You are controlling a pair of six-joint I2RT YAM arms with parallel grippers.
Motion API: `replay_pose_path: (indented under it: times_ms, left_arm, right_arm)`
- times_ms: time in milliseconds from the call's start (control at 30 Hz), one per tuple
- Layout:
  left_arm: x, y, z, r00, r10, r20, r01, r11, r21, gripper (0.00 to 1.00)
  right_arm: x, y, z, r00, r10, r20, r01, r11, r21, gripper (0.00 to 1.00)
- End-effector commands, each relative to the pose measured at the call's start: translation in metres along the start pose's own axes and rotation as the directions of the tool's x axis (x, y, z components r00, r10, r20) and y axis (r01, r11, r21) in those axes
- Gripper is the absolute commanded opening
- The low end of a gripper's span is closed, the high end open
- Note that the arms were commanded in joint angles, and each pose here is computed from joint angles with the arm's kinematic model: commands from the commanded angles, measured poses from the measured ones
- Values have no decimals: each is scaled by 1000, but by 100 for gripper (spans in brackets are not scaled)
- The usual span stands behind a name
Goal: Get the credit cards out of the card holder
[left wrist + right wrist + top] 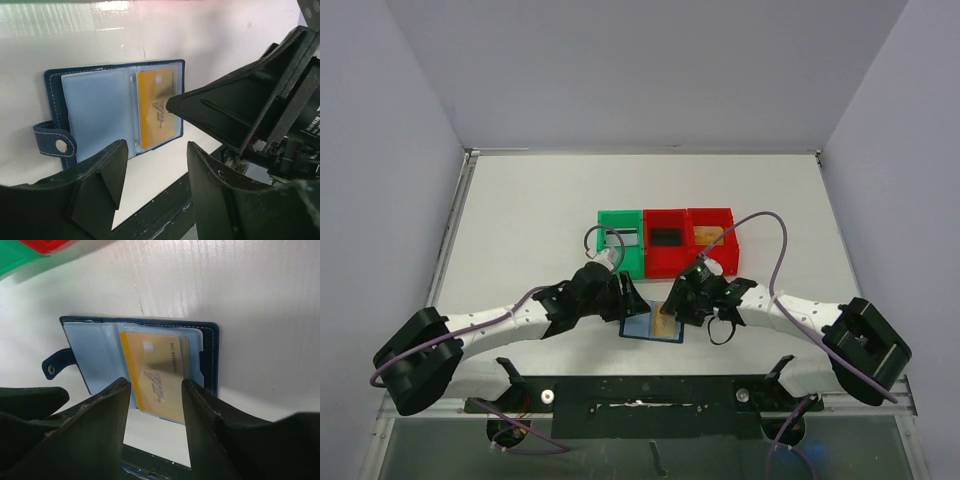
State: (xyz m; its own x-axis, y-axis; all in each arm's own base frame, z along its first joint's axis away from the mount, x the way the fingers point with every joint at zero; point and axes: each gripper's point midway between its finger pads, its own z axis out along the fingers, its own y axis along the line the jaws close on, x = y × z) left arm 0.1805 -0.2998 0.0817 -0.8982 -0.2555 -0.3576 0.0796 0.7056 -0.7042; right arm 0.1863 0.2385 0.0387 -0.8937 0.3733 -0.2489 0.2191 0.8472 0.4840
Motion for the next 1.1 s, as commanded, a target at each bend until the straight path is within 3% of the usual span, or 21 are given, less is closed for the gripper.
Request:
replay_pose_path:
  times_ms: [0,67,133,300,600,900,1067]
  left_arm:
    - [-8,-33,4,999,44,11,-45,994,102,48]
    - [-7,-34,6,998,70,-3,-69,993,95,46]
    - [-6,-29,10,997,80,-10,-79,995,66,45]
    - [-2,-19,25,994,97,-44,-96,995,20,39]
    - [7,-4,40,992,101,-76,-103,994,-29,33]
    - [-1,-7,34,993,116,-26,-117,993,-20,34]
    - [-4,-16,30,992,123,-13,-122,992,10,34]
  right_arm:
    - [-4,2,12,1000,11,4,-10,1000,-22,41]
    - [-8,-7,15,999,24,25,-24,999,26,29]
    - [-11,-12,16,998,34,60,-36,999,29,26]
    - [-4,-15,22,997,80,-19,-81,994,-69,27]
    - [0,-28,25,997,56,-46,-56,998,-1,25]
    - [-25,-13,-3,999,-10,50,9,1000,18,29]
    - [-32,13,-19,997,-38,69,43,996,-77,35]
